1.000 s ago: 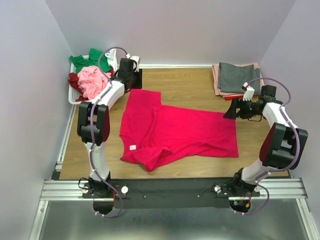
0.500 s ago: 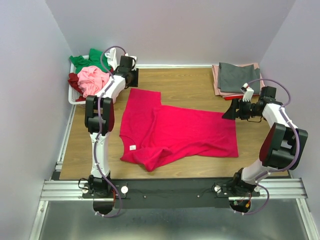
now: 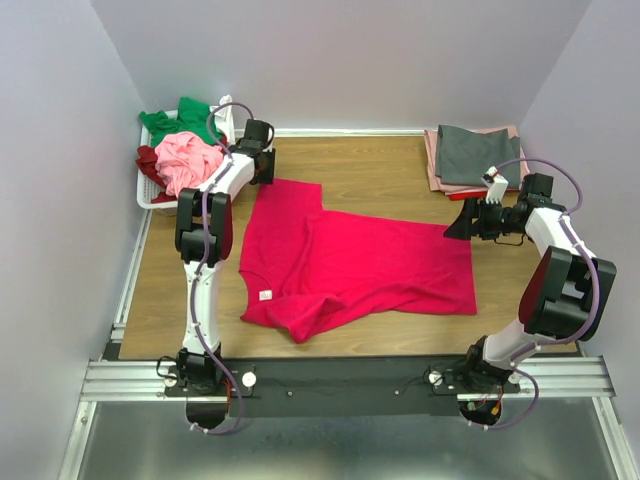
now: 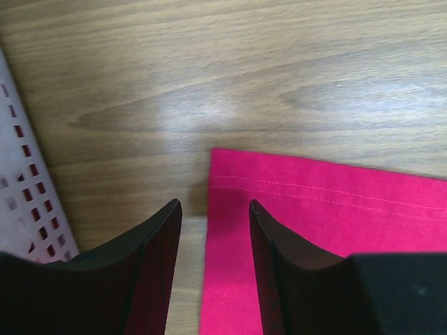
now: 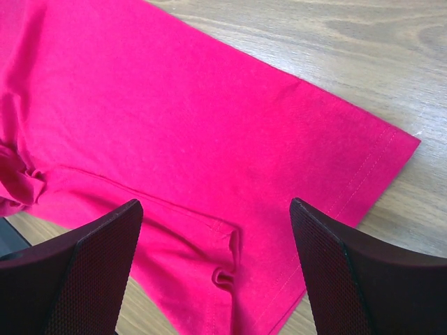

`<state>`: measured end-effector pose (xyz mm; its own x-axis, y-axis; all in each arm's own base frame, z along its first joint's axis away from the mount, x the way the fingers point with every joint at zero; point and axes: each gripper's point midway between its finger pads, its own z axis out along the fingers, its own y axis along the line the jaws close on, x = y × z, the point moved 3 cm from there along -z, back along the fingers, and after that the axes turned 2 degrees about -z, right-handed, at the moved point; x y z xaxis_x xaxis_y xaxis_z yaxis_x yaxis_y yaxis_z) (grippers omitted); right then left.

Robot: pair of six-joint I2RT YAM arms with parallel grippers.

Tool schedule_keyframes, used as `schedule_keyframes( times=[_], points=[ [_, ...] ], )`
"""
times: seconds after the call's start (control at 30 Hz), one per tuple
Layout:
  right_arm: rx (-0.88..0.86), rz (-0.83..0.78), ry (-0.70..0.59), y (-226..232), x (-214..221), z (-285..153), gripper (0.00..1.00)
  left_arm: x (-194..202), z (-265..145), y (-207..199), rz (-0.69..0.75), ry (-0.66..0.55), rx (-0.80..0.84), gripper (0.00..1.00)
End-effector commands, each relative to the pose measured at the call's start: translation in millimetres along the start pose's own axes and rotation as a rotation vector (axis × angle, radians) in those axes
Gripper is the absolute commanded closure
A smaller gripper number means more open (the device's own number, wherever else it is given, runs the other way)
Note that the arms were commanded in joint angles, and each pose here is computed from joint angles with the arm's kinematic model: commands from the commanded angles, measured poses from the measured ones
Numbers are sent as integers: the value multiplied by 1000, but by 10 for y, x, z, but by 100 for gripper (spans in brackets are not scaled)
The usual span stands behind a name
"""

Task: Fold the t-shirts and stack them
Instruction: Flatten the tshirt out

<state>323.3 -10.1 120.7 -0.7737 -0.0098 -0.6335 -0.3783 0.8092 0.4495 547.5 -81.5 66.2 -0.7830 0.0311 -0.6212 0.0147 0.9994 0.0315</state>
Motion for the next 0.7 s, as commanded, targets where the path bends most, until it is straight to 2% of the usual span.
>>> schedule_keyframes(
  times=[0.0,0.2,0.5,0.57,0.67],
  points=[
    [-22,-17,-28,57,-25,-46,8,-8,-18,245,-13,8,-89,51],
    [-26,-15,-31,64,-27,-52,8,-1,-124,516,-65,-5,-120,53],
    [-31,-16,-34,79,-27,-56,8,-53,-263,697,-91,-25,-153,53],
    [-32,-15,-34,75,-25,-56,8,-68,-280,685,-96,-33,-124,53],
    [-37,-16,-37,86,-29,-59,8,-170,-306,426,-81,-66,45,52]
  ],
)
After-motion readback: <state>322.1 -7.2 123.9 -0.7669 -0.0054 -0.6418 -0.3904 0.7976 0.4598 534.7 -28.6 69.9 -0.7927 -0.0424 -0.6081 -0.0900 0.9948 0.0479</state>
